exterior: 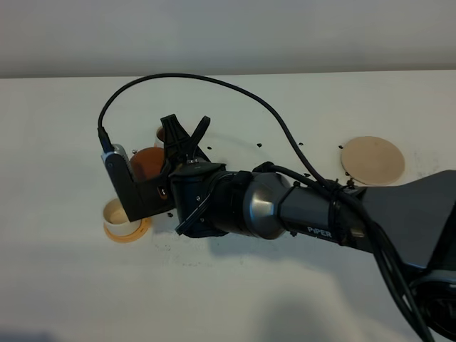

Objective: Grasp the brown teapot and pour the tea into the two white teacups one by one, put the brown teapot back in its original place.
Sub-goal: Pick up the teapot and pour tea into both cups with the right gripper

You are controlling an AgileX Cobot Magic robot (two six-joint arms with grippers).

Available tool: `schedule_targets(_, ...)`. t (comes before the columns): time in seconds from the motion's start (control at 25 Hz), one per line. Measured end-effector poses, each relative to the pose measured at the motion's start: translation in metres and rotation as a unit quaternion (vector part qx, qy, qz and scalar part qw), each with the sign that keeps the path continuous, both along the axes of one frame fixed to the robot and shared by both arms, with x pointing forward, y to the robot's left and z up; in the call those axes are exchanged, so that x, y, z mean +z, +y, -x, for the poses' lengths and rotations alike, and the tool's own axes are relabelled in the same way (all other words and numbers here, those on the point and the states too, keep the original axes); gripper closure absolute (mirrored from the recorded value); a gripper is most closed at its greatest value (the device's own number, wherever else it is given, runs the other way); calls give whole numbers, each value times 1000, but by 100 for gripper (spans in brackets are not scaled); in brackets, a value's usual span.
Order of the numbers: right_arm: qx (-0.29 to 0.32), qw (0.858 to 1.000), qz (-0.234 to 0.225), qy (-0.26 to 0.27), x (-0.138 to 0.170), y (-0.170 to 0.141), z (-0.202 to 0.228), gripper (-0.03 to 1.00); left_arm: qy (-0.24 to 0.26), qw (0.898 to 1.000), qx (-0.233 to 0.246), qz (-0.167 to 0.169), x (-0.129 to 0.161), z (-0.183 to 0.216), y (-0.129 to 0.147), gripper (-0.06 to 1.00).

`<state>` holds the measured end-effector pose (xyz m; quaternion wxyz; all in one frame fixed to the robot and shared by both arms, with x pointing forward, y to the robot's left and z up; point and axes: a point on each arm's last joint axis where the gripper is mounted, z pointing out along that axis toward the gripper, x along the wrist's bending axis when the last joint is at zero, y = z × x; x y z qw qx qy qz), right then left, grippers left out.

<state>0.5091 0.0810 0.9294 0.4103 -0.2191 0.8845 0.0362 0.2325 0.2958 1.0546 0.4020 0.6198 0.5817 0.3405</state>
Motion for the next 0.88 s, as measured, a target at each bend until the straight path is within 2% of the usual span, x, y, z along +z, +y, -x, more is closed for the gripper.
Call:
schedule_targets(0.16, 0, 1000, 15, -2, -8, 0, -1, 84, 0, 1000, 0, 0, 0, 0, 0, 34)
schedule_targets(0.88, 30, 996, 55, -57, -3, 3, 1, 84, 0, 1000, 0, 0, 0, 0, 0, 34)
